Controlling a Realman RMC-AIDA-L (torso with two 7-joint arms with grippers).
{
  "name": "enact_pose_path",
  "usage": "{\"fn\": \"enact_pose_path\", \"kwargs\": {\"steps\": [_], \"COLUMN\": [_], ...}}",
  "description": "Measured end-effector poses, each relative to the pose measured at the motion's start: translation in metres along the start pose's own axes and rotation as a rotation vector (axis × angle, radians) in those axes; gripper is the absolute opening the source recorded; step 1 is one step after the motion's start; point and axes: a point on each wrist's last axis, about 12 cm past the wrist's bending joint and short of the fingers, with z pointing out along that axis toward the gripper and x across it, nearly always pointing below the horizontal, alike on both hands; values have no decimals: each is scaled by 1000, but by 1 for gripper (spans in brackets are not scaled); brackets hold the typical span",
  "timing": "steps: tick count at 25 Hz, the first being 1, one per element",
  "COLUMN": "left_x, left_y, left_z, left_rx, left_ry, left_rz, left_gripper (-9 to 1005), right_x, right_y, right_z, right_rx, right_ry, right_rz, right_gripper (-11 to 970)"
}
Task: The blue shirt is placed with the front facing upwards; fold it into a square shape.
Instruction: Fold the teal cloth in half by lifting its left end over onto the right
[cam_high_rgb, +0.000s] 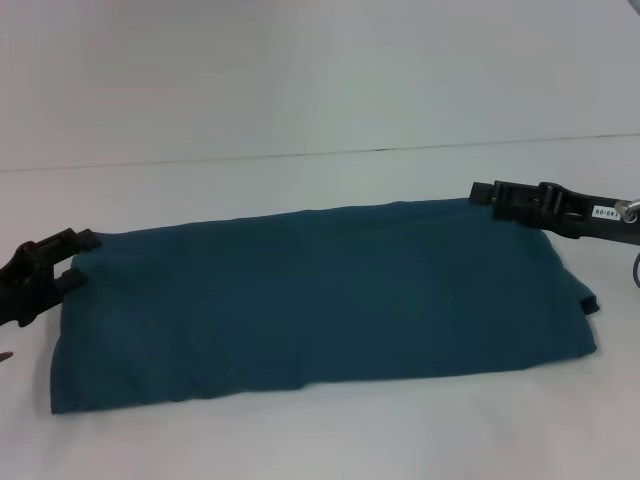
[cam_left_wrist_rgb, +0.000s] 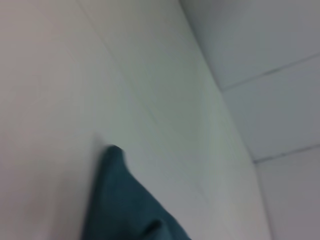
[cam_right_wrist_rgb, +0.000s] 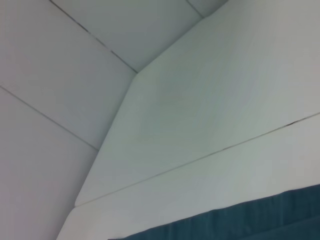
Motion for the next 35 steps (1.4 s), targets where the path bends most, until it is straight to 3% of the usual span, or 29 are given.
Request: {"fn": "enact_pose_path", "kwargs": {"steps": [12,25,30,35], "left_x": [6,-7,-4,1], "left_y": [5,-10,-12,-4], "left_z": [33,29,38,46], "left_rx": [-178,-112,-137,-213], "left_ry": [-33,-82,-92,-86], "left_rz": [93,109,120,138], "left_gripper": [657,656,656,656], "right_x": [2,3,3,4], "right_y": [-4,-4,-4,-4], "right_z": [-1,-2,-1,-1], "right_rx": [4,-1,-1,-2], "right_ry": [-25,-23,-23,-22], "right_rz": [36,50,49,53], "right_gripper": [703,704,703,704]}}
